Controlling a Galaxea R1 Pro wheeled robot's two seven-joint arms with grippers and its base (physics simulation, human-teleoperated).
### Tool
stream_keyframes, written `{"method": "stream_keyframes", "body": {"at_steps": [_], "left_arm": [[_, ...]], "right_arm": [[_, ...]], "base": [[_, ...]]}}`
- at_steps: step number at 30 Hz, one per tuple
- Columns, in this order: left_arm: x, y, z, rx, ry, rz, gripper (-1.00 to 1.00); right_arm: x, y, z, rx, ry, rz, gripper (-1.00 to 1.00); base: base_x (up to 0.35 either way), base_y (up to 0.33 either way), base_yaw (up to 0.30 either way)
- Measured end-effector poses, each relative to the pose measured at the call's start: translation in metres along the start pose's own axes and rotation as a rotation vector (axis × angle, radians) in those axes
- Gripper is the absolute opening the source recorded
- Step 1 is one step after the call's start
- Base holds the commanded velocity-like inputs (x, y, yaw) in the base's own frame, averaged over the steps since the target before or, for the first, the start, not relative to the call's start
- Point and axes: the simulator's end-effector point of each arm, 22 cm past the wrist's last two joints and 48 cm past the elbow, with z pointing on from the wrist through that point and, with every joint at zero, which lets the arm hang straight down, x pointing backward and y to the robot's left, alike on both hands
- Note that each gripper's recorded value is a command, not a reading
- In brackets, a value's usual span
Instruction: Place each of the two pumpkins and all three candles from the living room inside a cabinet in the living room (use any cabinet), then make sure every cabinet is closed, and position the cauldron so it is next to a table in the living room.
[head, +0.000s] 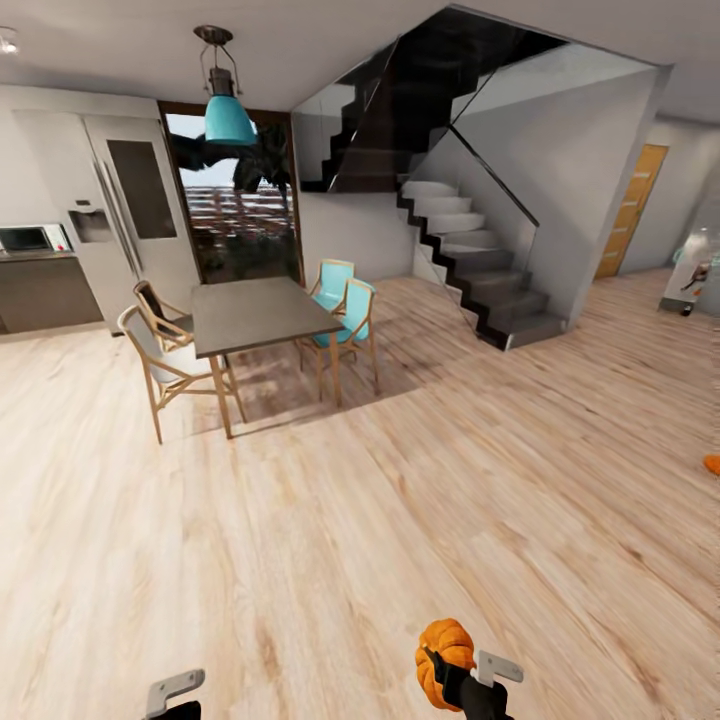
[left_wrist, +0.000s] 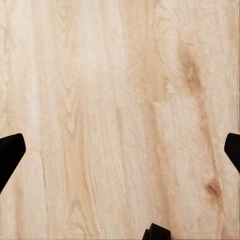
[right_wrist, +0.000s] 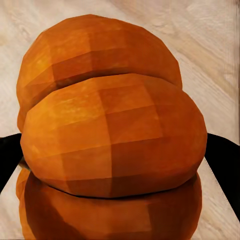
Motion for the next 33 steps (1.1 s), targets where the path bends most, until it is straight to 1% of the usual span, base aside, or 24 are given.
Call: {"method": "stream_keyframes", "body": {"at_steps": [25, 33], "left_arm": [[0.011, 0.002, 0.004, -0.006, 0.023, 0.009, 1.00], [0.015, 0.002, 0.005, -0.007, 0.032, 0.012, 1.00]], "right_arm": [[0.012, -0.004, 0.002, 0.008, 0.024, 0.001, -1.00], [0.016, -0.005, 0.003, 0.011, 0.032, 0.001, -1.00]], "base": [[0.255, -0.001, -0.220], [0.293, -0.073, -0.220]]}}
